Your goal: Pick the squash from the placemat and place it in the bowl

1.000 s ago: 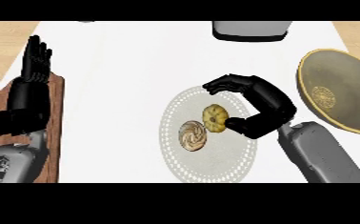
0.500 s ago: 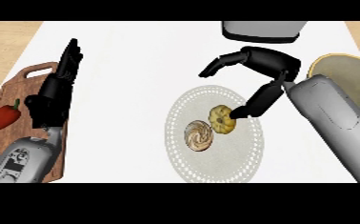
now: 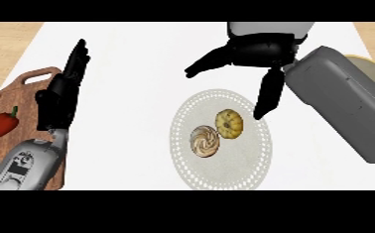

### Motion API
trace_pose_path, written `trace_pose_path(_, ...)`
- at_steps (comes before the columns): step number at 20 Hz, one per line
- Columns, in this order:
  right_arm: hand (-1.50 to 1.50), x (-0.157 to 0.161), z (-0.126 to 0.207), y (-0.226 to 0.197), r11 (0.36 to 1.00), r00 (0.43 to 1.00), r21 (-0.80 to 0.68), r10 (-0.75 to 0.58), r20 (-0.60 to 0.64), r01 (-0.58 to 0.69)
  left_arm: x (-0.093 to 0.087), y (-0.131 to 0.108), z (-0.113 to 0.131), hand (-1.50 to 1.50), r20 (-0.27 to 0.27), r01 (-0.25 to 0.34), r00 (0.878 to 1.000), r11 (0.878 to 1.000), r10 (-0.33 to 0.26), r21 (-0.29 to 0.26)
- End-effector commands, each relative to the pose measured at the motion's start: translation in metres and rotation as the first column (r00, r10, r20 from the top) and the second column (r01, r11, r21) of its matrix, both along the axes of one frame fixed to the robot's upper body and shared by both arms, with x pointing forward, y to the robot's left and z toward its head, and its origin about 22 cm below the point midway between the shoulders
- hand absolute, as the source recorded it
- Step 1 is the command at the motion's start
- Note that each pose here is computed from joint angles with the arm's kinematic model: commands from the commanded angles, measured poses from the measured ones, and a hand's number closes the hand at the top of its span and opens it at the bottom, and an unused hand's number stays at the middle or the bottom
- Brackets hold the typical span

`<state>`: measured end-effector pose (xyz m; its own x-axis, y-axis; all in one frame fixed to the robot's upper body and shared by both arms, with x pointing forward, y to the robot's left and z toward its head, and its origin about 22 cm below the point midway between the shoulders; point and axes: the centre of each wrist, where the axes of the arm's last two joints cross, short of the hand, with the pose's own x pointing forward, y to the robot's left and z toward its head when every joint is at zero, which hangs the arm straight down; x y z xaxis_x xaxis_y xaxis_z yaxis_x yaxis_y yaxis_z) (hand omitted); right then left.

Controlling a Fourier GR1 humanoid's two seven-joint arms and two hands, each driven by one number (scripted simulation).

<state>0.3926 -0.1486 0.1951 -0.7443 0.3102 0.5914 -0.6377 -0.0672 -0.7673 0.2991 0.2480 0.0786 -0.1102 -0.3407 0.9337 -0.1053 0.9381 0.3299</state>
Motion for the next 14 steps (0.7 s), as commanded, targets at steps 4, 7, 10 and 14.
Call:
trace_pose_path(4,-1.50,-0.013,0.001,0.059,0.930,0.967,-0.340,0.201,0.158,-0.138,-0.002,0.010,0.006,0.00,-0.011,-0.025,1.000,1.000,0.025,0.000)
trace_pose_path(7,-1.50,-0.018,-0.010,0.083,0.883,0.952,-0.433,0.269,0.149,-0.182,-0.001,0.003,0.003,0.00,-0.025,-0.021,0.999,1.000,0.021,-0.004)
trace_pose_path(10,-1.50,-0.031,-0.038,0.094,0.843,0.942,-0.485,0.319,0.103,-0.233,-0.012,0.011,0.000,0.00,-0.026,-0.033,0.999,0.999,0.034,0.012)
trace_pose_path(14,-1.50,-0.028,-0.049,0.099,0.791,0.930,-0.555,0.359,0.080,-0.258,-0.002,0.013,-0.001,0.00,-0.007,-0.041,0.999,0.999,0.041,0.014)
